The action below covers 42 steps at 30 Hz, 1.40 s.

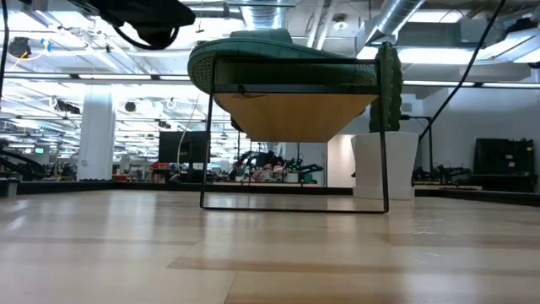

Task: Pick and place slides into the shelf
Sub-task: Adjust the black and green slippers

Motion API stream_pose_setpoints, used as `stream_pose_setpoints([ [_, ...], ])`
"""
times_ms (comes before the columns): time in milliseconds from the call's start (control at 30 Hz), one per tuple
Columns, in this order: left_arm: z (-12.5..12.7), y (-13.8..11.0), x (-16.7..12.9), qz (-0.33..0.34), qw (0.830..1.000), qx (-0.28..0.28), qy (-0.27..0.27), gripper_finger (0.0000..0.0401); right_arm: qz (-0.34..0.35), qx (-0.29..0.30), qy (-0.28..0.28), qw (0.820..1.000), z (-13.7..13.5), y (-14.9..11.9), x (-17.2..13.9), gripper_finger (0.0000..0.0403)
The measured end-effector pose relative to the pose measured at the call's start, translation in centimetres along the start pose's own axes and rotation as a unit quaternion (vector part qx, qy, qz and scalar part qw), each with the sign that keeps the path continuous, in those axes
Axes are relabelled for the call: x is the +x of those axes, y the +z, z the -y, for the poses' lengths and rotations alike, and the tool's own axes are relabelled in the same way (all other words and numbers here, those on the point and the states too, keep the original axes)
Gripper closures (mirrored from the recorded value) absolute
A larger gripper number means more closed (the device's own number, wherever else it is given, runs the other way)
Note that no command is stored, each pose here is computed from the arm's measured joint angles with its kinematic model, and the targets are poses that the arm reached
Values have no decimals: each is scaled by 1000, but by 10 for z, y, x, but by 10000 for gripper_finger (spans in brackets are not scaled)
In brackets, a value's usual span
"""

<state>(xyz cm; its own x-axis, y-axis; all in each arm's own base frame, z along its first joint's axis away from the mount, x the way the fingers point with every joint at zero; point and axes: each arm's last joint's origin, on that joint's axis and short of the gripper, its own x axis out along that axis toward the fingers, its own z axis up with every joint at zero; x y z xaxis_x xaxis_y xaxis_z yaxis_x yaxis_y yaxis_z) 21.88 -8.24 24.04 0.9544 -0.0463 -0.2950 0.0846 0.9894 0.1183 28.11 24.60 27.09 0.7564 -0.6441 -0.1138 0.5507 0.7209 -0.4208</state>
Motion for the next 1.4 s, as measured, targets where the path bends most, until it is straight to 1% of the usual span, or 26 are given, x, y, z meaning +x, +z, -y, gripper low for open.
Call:
stream_pose_setpoints([
  [100, -8, -1, 2, -5, 1000, 7, 15, 401, 6, 1, 8, 1000, -1, 0, -8, 403],
  [200, -18, -1, 5, -8, 1000, 11, 14, 401, 9, 2, 14, 1000, -2, 0, -13, 403],
  [400, -37, -4, 9, -20, 999, 17, 41, 401, 9, 7, 15, 1000, -3, 1, -13, 403],
  [633, -54, -5, 11, -22, 999, 25, 41, 401, 8, 8, 16, 1000, -3, 1, -13, 403],
  [833, -59, -6, 11, -23, 998, 45, 49, 401, 8, 8, 17, 1000, -3, 1, -13, 403],
  [1100, -64, -7, 12, -30, 997, 49, 57, 401, 5, 9, 21, 1000, -3, 1, -13, 403],
  [1200, -63, -8, 13, -33, 998, 38, 48, 401, 0, 14, 24, 1000, -3, 1, -11, 403],
  [1400, -60, -16, 28, -42, 999, 3, 31, 401, -2, 14, 25, 1000, -3, 1, -10, 403],
])
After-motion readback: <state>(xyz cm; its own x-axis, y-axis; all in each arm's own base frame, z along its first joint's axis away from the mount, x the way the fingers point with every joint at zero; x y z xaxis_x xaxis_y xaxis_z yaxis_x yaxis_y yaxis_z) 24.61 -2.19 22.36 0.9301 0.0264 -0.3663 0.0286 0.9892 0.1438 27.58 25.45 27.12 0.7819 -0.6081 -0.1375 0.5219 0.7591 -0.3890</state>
